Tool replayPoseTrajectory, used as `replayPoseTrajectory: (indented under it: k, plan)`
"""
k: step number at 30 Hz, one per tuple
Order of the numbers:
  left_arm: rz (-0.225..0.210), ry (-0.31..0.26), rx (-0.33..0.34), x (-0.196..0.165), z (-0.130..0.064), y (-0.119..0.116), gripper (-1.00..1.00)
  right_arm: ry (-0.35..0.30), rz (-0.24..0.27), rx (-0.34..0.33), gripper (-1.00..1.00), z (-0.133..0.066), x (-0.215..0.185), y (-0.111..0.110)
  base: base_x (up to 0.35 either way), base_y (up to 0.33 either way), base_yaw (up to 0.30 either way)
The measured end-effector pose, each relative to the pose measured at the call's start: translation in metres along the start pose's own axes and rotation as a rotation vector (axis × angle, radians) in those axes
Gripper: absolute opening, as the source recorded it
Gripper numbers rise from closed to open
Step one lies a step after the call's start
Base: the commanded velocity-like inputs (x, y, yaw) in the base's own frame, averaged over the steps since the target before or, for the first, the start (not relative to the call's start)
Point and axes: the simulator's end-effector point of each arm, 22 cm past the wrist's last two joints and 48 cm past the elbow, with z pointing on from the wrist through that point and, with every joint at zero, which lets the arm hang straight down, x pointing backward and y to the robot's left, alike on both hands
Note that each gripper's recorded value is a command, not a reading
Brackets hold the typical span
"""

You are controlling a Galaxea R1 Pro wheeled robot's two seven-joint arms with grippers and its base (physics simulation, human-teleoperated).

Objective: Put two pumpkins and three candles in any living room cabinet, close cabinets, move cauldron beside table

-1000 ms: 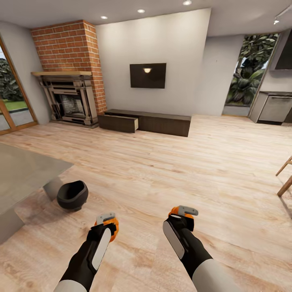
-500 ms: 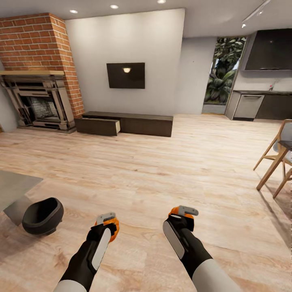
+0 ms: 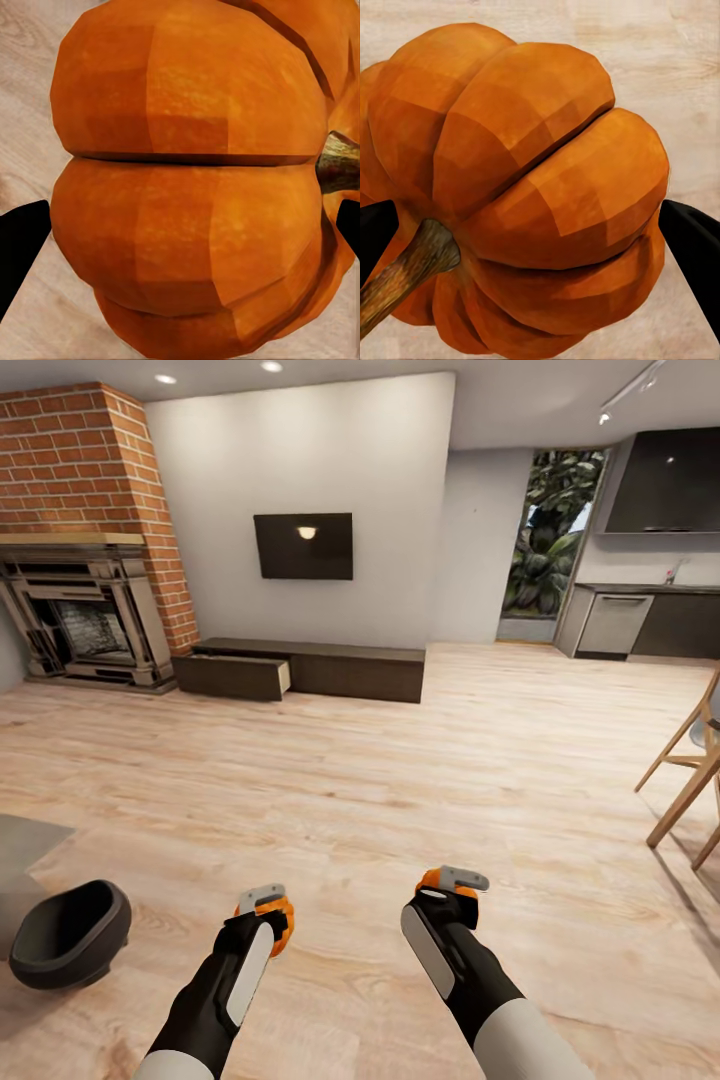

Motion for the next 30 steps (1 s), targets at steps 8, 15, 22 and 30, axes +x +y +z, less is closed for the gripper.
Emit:
replayPoseTrajectory:
  k: [8,15,22,30]
  plan:
    - [0.001,0.0,0.0,-0.0001,0.0,0.0001,-1.0,-0.009,0.015,-0.002,-1.0,-0.0003,-0.0015,0.0005,0.35,0.0,-0.054]
    - [0.0,0.0,0.0,-0.0001,0.0,0.0,-1.0,-0.008,0.017,-0.003,-1.0,-0.0003,-0.0013,0.0007,0.35,0.0,-0.172]
    - [0.0,0.0,0.001,-0.0001,0.0,-0.0002,-1.0,-0.008,0.017,-0.003,-1.0,-0.0003,-0.0012,0.0007,0.35,0.0,-0.008]
    - [-0.001,0.002,0.003,0.001,0.0004,-0.0007,-1.0,-0.006,0.019,-0.003,-1.0,-0.0001,-0.001,0.0006,0.35,0.0,-0.107]
